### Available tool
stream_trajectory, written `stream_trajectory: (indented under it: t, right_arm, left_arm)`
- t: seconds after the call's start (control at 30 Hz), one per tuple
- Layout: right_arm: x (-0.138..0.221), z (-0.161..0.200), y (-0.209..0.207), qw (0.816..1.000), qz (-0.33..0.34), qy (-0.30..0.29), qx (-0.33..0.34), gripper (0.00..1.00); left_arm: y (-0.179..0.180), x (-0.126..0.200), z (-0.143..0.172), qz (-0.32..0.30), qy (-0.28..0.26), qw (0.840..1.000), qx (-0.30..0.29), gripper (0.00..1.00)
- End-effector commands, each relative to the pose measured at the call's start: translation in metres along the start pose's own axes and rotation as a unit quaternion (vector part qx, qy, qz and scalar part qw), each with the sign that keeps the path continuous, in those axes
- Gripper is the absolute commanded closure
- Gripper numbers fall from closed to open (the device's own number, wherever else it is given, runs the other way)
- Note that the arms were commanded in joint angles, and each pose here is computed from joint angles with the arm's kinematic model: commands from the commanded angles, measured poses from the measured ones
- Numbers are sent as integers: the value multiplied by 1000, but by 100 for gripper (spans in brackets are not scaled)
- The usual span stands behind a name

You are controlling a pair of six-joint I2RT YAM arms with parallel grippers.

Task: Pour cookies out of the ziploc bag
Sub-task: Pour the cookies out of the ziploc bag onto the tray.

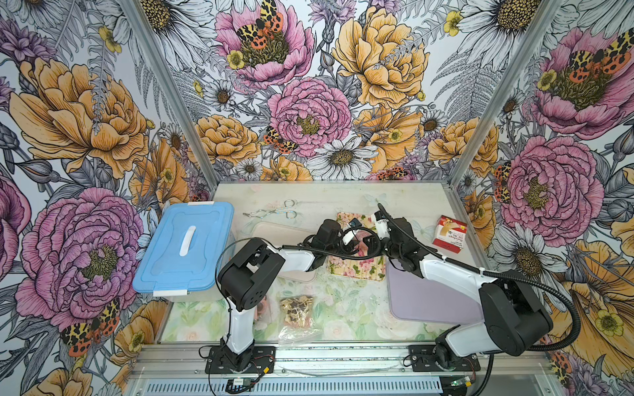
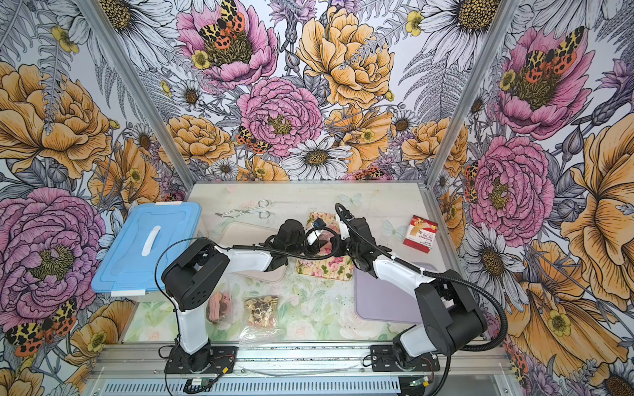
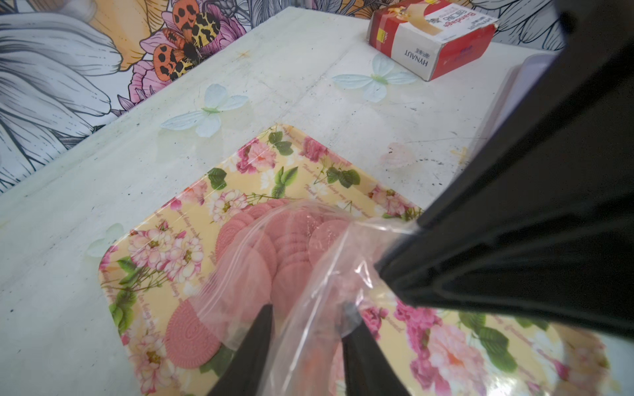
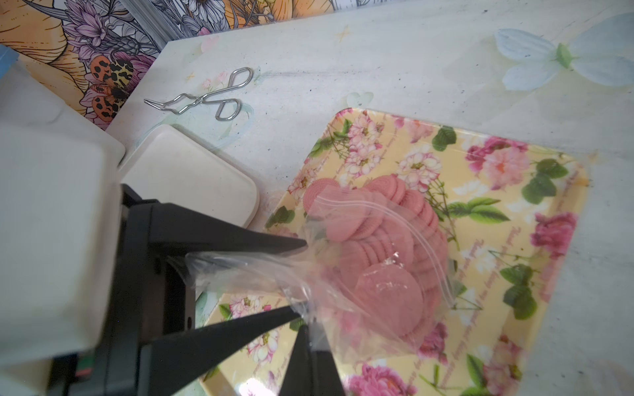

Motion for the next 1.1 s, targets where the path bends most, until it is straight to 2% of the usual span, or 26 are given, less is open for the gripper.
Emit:
stream_trajectory:
  t: [0.0,0.1,0.23,0.47,0.57,0.73,0.9,1.0,1.07]
  right_arm:
    - [0,-7,4,1000,-14,-17,2,100]
    - [-2,-5,1,1000,-6,-14,6,100]
    - [-2,-3,-2,1000,4,-13,9,100]
    - [-2,-2,-4,1000,10,-12,11,100]
    - [1,-4,-4,1000,12,-17,11,76]
    - [13,-5,-9,999,41,-31,10,43]
    - [23,-6,-17,998,57,-41,-2,20]
    - [26,-5,-19,997,58,-40,-10,10]
    - [27,-4,-20,998,58,-35,-17,7]
  left_arm:
    - [-4,-3,-6,22,-24,999,10,74]
    - [-1,-5,-8,16,-26,999,31,81]
    - [1,-5,-13,0,-31,998,47,100]
    - [6,0,-19,-4,-37,998,55,100]
    - [6,1,-20,-4,-38,998,58,100]
    - [7,2,-22,-9,-40,997,63,100]
    - [9,2,-24,-7,-43,997,70,100]
    - [10,4,-27,-8,-47,996,73,100]
    - [9,4,-27,-7,-46,996,73,100]
Point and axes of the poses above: each gripper's point midway between its finger pads, its own x axis back along the fingers, its own y axis along the line the jaws close on, z = x × y, the point moved 6 cm from there along x, back along the fingers, and after that the axes turned 10 degrees about x, right-handed, at the moved point
